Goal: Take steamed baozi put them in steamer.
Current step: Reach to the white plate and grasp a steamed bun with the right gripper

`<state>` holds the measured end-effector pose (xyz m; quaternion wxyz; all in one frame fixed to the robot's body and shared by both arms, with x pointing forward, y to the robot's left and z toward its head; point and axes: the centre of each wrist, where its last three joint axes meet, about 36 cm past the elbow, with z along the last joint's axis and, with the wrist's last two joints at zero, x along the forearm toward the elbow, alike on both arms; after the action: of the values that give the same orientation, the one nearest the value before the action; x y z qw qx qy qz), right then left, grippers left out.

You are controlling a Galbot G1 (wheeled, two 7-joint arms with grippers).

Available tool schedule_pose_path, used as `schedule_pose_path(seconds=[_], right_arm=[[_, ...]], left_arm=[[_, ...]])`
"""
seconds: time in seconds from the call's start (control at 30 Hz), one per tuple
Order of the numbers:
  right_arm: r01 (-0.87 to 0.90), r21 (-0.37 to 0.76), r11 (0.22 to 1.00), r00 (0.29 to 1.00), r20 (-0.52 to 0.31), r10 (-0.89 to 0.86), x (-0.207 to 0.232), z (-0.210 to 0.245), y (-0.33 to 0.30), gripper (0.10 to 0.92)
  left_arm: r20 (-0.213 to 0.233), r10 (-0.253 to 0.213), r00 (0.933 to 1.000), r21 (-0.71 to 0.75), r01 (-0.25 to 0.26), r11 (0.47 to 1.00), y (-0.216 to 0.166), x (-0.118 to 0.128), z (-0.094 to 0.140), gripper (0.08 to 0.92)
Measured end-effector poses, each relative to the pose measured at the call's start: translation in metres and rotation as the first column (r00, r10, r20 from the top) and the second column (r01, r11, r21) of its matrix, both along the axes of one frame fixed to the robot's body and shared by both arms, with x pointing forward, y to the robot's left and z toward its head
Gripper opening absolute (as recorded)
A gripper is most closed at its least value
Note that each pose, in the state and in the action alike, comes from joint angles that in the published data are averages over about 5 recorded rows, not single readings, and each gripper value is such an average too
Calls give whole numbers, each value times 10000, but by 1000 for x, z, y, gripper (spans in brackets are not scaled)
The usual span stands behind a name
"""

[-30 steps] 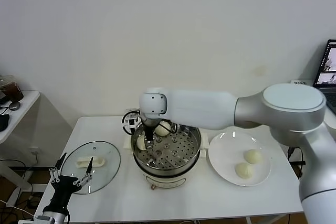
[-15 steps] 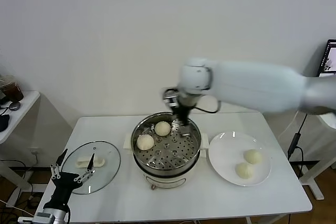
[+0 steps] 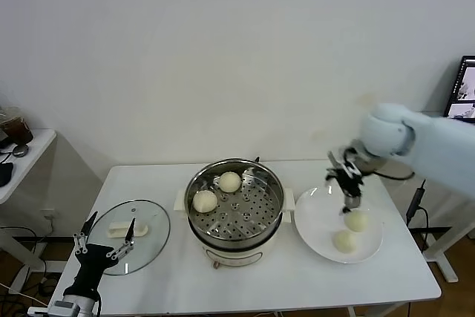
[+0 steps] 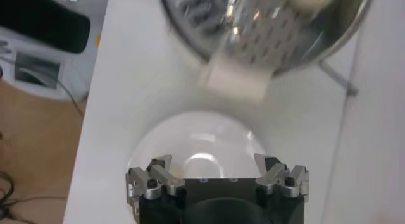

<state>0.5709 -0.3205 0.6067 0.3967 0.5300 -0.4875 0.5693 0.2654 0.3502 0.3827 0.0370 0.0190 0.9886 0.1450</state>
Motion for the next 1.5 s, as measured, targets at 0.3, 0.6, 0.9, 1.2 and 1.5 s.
schedule_pose_path(seconds=[0.3,0.6,0.9,1.2,1.5], right_arm=[[304,-53,9995,9994,-177,-305,-12,-62,-27,823],[524,-111,9986,9982,-273,-526,-15,-109,-39,823],[801,87,9967,9965,-228,-799,-8,-143,-39,823],[1041,60,9945,9943,-236,-1039,0,-156,-34,717],[1201,0,9928,9922,-336,-1201,3,-155,-35,542]], left_arm=[[-9,166,9999,-1,-166,9999,2,-3,0,823],[-9,252,9997,57,-252,9997,6,-6,1,823],[-53,275,9996,81,-274,9996,6,-6,0,823],[-96,323,9994,67,-323,9995,7,-6,-2,823],[-125,359,9993,13,-359,9994,8,-4,-3,823]])
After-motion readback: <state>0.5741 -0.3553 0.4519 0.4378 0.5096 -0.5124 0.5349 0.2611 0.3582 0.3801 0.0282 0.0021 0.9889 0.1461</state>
